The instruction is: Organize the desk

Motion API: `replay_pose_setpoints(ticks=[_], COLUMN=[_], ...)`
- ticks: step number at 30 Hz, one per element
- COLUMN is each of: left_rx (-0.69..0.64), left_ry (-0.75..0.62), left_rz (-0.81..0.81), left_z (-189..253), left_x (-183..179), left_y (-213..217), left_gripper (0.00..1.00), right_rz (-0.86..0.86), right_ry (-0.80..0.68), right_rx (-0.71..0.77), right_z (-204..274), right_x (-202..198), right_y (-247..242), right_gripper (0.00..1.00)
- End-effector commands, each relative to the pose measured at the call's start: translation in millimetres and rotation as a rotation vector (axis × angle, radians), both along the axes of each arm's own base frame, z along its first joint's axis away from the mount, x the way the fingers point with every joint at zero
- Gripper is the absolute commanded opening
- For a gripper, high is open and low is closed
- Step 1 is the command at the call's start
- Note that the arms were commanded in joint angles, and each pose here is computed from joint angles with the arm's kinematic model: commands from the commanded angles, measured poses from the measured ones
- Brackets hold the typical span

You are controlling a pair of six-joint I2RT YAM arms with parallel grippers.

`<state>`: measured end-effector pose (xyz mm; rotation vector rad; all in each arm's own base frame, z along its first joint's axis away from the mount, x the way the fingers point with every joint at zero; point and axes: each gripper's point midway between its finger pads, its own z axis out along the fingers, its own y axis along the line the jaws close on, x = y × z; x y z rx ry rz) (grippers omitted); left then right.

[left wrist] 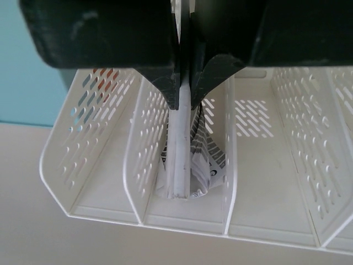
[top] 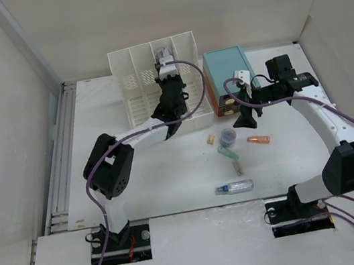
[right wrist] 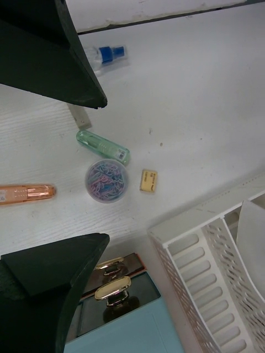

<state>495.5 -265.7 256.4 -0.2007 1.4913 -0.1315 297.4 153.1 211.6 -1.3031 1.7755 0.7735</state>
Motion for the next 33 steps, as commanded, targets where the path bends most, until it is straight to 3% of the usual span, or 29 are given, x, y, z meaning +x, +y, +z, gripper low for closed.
replay_pose_setpoints(ticks=[1, 10, 33], left_rx=[0.012, 0.058, 0.052], left_ry=[-0.161, -0.285, -0.417], left_rz=[0.026, 0.098, 0.172], left_z=[50.4, 64.2, 97.8], left_x=[-28.7, -63.0, -77.3], left_y=[0.7, -4.8, 5.9], left_gripper=[0.00, 0.00, 0.00], right_rz=[0.028, 0.032, 0.050], right_ry=[-0.067, -0.056, -0.033], right_rx=[0.040, 0.036, 0.034], right_z=[26.1, 20.8, 14.4], right_x=[-1.7, 0.8, 0.8], right_y=[3.3, 3.4, 4.2], right_gripper=[1.00, 1.00, 1.00])
